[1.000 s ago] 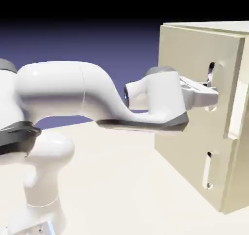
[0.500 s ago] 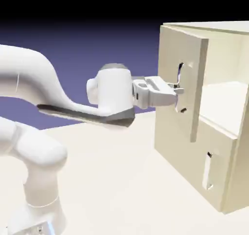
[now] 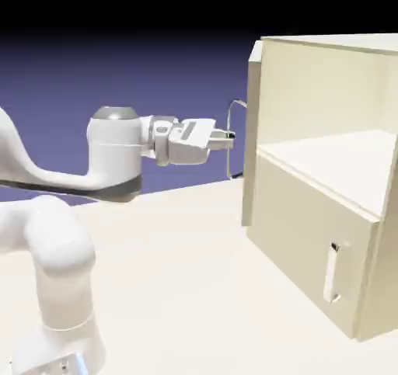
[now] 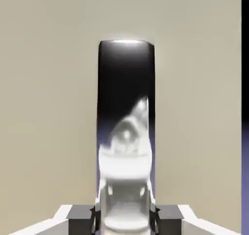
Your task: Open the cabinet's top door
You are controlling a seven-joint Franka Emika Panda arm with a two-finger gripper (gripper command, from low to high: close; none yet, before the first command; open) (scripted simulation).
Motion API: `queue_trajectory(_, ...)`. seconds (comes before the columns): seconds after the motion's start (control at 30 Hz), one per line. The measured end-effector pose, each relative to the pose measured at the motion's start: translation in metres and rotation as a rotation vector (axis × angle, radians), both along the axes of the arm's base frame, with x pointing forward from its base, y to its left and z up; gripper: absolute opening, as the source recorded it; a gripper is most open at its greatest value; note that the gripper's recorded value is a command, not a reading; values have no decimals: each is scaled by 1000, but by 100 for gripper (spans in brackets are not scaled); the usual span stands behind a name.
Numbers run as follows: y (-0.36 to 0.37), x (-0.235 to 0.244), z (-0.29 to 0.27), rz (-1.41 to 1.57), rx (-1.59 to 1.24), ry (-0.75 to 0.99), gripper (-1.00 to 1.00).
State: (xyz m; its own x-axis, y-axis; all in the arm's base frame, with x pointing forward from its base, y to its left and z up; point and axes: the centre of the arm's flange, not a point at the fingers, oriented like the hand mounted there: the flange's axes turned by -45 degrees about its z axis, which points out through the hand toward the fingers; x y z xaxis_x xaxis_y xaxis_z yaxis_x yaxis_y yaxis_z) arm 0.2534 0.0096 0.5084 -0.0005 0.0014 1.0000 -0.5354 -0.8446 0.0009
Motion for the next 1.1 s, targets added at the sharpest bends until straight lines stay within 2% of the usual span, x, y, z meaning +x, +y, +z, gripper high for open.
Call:
queue_trajectory(0.63,109,-69,0,-267,1,0,-100)
queue_trajectory(1.1,244,-108,0,-560,2,0,-100)
